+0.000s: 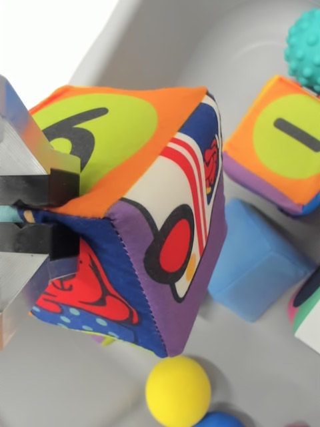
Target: Pick an object from the bin
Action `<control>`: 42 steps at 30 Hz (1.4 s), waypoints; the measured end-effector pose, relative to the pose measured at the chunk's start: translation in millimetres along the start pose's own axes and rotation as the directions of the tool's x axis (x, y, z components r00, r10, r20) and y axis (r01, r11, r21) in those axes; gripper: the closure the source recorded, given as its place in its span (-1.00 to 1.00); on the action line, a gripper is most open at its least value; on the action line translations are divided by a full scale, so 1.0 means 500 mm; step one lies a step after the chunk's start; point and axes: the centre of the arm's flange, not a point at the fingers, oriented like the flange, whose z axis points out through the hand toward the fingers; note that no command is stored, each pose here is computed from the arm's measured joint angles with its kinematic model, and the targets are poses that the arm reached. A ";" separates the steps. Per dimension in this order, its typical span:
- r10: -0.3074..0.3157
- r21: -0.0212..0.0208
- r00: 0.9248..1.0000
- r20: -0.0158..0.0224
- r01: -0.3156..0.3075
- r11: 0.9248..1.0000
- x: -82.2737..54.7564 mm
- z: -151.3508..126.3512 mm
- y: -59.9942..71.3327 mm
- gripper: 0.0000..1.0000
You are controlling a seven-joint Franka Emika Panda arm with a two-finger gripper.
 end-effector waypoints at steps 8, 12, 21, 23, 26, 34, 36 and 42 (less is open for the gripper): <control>0.000 0.000 1.000 0.000 0.000 1.000 -0.001 -0.070 0.000 1.00; -0.001 0.000 1.000 -0.001 0.001 1.000 -0.001 -0.108 0.000 1.00; -0.002 0.000 1.000 -0.001 0.002 1.000 -0.002 -0.177 0.000 1.00; -0.002 0.000 1.000 -0.001 0.002 1.000 -0.002 -0.188 0.000 1.00; -0.002 0.000 1.000 -0.002 0.002 1.000 -0.002 -0.210 0.000 1.00; -0.002 0.000 1.000 -0.002 0.002 1.000 -0.002 -0.257 0.000 1.00; -0.002 0.000 1.000 -0.002 0.002 1.000 -0.003 -0.267 -0.001 1.00; -0.002 0.000 1.000 -0.002 0.002 1.000 -0.003 -0.291 0.000 1.00</control>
